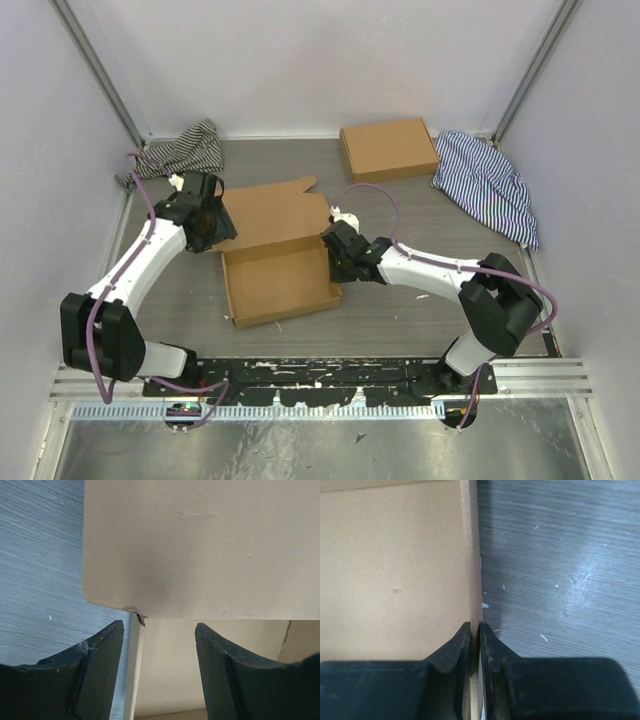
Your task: Fold the paper box
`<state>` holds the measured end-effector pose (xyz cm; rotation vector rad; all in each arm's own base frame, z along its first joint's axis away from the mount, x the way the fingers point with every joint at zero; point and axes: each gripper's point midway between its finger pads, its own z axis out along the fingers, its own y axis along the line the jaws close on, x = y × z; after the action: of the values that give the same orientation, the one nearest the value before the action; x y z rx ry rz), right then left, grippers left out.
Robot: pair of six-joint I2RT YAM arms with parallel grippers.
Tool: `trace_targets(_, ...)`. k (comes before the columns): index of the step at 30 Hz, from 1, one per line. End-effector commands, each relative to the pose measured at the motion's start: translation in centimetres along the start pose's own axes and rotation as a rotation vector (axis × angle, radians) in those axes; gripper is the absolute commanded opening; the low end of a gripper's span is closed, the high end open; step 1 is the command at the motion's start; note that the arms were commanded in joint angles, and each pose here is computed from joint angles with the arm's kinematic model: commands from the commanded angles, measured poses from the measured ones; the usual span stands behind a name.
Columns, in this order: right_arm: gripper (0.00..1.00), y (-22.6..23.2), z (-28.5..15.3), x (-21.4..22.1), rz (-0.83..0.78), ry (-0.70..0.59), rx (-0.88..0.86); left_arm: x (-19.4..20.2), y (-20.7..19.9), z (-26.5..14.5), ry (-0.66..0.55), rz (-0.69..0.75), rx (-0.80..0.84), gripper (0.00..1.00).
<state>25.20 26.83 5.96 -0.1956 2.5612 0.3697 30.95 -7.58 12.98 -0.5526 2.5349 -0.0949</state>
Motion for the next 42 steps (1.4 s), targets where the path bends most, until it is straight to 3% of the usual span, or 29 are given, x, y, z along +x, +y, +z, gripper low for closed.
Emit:
trace_targets(1, 0.21, 1.2, -0.3, -0.6, 0.063, -0.057, -0.033, -0.7, -0.1, 0.2, -0.028, -0.047, 0.037, 0.67)
trace_targets(9, 0.61, 1.3, -1.9, -1.9, 0.059, -0.117, -0.002, -0.9, 0.9, 0.4, -0.023, -0.086, 0.05, 0.74)
trace_targets(20, 0.91, 1.2, -6.0, -8.3, 0.022, -0.272, 0.065, -0.1, 2.0, -0.6, -0.048, -0.17, 0.119, 0.76)
trace_targets(24, 0.96, 0.1, -7.4, -14.5, 0.054, -0.345, 0.041, 0.2, 1.9, -1.1, -0.053, -0.178, 0.153, 0.76)
trace_targets(30, 0.97, -2.6, -5.9, -21.1, 0.169, -0.353, -0.223, 1.1, 2.5, -1.4, -0.053, -0.185, 0.153, 0.76)
trace_targets(35, 0.92, -2.0, -2.2, -21.2, 0.188, -0.253, -0.46, 1.7, 2.7, -2.0, -0.066, -0.202, 0.177, 0.76)
trace_targets(42, 0.87, -1.4, 2.2, -19.5, 0.207, -0.157, -0.541, 2.6, 3.2, -2.3, -0.072, -0.212, 0.185, 0.76)
